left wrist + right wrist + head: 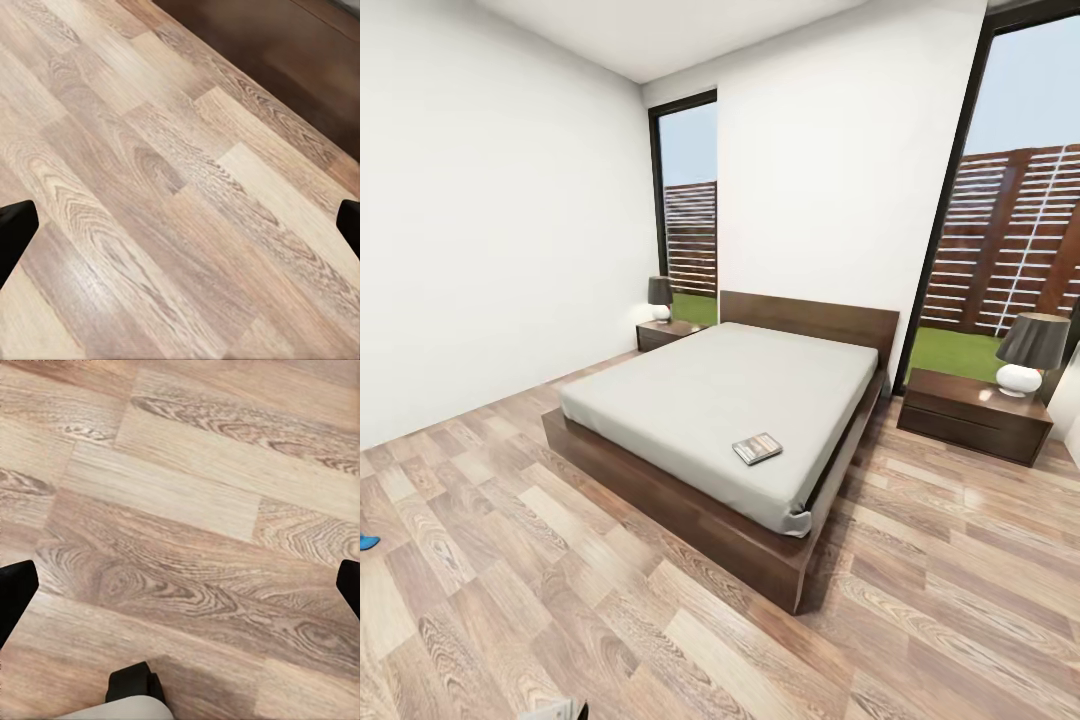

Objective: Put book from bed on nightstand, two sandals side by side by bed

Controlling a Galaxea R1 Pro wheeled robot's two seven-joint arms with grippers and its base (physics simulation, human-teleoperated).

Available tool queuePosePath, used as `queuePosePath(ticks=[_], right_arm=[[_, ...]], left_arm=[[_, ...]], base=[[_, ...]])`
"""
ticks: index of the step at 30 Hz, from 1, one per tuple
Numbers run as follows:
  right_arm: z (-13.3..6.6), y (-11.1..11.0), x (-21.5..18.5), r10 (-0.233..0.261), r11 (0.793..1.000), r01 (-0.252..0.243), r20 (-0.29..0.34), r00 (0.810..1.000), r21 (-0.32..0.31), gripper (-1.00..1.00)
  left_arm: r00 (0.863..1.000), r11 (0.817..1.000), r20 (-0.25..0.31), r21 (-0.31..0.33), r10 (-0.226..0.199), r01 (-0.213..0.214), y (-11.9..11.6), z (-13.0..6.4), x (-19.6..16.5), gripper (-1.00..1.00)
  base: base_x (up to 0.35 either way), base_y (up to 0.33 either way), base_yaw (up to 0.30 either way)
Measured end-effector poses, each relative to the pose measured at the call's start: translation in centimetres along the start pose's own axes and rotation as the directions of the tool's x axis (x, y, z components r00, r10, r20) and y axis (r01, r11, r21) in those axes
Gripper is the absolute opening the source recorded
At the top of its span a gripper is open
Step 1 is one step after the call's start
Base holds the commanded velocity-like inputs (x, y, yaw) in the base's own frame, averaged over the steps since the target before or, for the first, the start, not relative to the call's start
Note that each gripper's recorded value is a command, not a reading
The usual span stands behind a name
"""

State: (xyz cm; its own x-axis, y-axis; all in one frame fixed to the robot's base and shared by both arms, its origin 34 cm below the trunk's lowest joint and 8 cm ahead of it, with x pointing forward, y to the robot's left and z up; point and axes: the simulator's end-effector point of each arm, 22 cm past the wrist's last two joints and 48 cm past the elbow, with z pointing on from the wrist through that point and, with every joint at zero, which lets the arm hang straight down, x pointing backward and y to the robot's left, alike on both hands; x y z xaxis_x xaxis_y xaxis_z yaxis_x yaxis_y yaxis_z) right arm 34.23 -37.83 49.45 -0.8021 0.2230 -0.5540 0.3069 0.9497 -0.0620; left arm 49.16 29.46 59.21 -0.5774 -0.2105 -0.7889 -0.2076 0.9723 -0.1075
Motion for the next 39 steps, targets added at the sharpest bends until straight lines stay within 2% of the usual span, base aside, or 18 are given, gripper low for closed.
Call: queuePosePath(ticks=[17,39], right_arm=[[-0.01,0.18,0.02,-0.005,1.000,0.005,0.001,1.000,-0.002,1.00],[-0.03,0.27,0.06,-0.006,1.000,0.006,0.000,1.000,-0.002,1.00]], left_arm=[[1.000,1.000,-0.004,-0.003,-0.004,0.004,0.12,-0.04,0.21,1.00],[1.000,1.000,-0.008,0.006,-0.007,0.007,-0.55,-0.10,0.46,1.00]], base=[[0.000,0.000,0.018],[0.000,0.000,0.278]])
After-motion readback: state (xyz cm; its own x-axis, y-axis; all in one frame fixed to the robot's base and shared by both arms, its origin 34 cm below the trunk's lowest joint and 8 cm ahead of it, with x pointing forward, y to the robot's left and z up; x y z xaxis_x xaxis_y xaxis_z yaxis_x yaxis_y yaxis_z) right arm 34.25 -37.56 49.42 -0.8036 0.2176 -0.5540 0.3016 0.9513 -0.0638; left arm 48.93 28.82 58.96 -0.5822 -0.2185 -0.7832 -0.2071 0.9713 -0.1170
